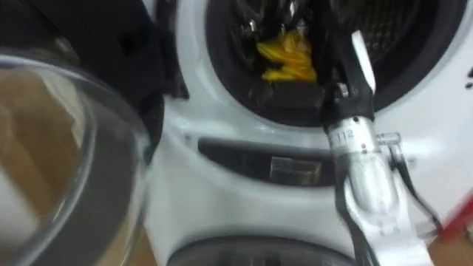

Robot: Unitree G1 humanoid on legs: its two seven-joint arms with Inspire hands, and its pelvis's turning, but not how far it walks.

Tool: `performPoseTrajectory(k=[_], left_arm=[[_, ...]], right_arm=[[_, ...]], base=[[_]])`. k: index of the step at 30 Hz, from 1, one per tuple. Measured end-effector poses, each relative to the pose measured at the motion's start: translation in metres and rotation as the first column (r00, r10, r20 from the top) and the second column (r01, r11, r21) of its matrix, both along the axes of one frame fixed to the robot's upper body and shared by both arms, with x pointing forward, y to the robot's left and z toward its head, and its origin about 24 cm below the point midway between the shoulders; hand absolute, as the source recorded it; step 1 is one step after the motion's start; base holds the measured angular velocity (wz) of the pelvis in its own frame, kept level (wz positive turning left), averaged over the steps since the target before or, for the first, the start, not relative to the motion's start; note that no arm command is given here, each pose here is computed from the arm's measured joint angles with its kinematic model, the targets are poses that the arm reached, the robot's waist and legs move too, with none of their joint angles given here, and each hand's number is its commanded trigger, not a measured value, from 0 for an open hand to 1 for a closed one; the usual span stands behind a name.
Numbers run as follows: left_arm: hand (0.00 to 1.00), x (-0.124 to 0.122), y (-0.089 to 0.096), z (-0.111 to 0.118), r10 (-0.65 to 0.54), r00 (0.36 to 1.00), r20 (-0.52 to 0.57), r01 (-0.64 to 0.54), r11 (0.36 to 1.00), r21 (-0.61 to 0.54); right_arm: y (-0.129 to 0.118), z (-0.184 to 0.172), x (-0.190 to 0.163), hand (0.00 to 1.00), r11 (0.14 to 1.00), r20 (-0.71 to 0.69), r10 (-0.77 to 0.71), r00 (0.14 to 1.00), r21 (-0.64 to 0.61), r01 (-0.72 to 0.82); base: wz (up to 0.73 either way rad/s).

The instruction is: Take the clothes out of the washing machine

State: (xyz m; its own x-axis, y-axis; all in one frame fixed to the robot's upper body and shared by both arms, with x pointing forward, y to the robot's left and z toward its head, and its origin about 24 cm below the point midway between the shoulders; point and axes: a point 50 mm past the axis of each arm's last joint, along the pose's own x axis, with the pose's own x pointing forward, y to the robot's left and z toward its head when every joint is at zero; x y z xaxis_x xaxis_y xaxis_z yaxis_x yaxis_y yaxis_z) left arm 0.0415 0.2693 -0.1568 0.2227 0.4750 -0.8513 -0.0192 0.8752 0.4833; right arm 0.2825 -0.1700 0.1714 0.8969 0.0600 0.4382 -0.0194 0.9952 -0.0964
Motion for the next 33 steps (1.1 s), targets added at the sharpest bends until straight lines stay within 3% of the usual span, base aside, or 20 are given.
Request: performPoseTrajectory(k=[8,24,27,33], left_arm=[[0.0,-0.015,-0.002,-0.002,0.02,0.998,-0.057,-0.02,1.0,0.0],[0.0,-0.003,-0.012,-0.004,-0.014,1.0,-0.027,0.014,1.0,-0.018],[0.0,-0.004,-0.012,-0.004,-0.023,0.999,-0.037,0.022,0.999,-0.026],[0.0,-0.01,-0.011,-0.005,-0.011,0.998,-0.07,0.007,0.999,-0.05]], right_arm=[[0.013,0.002,-0.004,0.0,0.994,0.005,0.108,0.994,-0.034,-0.108],[0.018,0.013,-0.01,0.0,0.989,0.07,0.139,0.988,-0.049,-0.136],[0.019,0.016,-0.013,0.0,0.989,0.087,0.135,0.987,-0.079,-0.129],[0.021,0.013,-0.014,0.0,0.964,0.105,0.06,0.993,-0.264,-0.03]], base=[[-0.1],[0.01],[-0.01],[-0.02]])
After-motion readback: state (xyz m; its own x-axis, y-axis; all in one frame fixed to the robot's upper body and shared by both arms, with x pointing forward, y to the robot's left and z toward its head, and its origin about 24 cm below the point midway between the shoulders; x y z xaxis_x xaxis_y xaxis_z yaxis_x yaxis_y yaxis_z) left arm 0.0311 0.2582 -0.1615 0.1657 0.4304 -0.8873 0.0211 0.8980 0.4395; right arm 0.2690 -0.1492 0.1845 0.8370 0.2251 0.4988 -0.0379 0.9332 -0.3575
